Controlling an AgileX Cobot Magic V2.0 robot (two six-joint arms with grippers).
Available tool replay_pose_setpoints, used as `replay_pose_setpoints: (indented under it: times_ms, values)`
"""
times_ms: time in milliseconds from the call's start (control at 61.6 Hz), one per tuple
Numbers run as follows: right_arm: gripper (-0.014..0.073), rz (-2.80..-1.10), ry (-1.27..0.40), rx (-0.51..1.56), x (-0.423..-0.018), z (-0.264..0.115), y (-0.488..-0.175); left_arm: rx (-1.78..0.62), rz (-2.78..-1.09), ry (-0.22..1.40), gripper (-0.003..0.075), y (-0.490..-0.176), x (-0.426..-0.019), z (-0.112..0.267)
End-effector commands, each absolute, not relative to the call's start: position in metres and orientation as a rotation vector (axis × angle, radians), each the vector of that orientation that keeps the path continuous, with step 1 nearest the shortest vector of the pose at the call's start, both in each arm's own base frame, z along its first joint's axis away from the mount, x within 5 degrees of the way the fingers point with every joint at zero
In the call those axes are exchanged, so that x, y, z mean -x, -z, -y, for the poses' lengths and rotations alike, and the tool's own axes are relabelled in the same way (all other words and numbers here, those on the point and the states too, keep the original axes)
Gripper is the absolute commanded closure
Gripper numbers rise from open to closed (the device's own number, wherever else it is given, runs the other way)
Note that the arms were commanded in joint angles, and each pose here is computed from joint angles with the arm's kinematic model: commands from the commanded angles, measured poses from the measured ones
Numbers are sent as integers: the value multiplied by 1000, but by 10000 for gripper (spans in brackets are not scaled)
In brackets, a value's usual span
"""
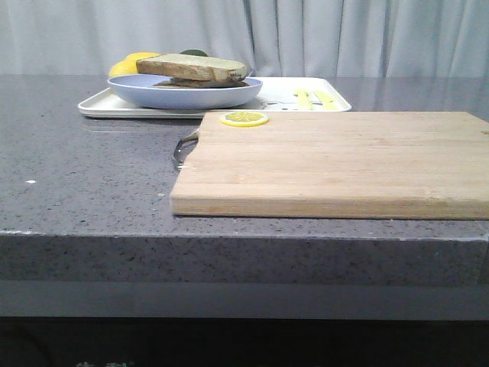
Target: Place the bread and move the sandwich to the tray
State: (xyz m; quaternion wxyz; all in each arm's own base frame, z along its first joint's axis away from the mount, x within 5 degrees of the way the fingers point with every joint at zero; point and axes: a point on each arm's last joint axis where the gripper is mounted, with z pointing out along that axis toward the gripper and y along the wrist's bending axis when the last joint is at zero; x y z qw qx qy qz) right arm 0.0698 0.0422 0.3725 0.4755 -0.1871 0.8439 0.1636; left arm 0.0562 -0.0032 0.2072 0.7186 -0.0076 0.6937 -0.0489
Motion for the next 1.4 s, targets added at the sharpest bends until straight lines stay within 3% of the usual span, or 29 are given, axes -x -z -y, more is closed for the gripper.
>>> replay_pose_setpoints:
  times_ms: [0, 341, 455, 601, 763, 1007, 1186, 1380]
  values:
    - [664, -1975, -413, 428, -72, -43, -385, 24, -1436, 117, 741, -215, -54, 3]
    - [664, -1969, -414, 426, -71, -42, -384, 24, -1436, 117, 741, -215, -54, 3]
    - [664, -1879, -321, 321, -68, -31, -380, 24, -1436, 117, 741, -215, -54, 3]
    - [664, -1709, -178, 143, -66, -16, -356, 24, -1436, 117, 741, -215, -54, 3]
    - [664, -1521, -73, -3, -60, -4, -310, 24, -1436, 117, 741, -215, -54, 3]
    - [664, -1452, -34, -84, -57, 2, -236, 24, -1436, 117, 741, -215, -54, 3]
    - [664, -1399, -43, -77, -54, 2, -214, 24, -1438, 117, 741, -215, -54, 3]
    - [664, -1408, -66, -57, -54, 1, -213, 24, -1438, 117, 741, -215, -54, 3]
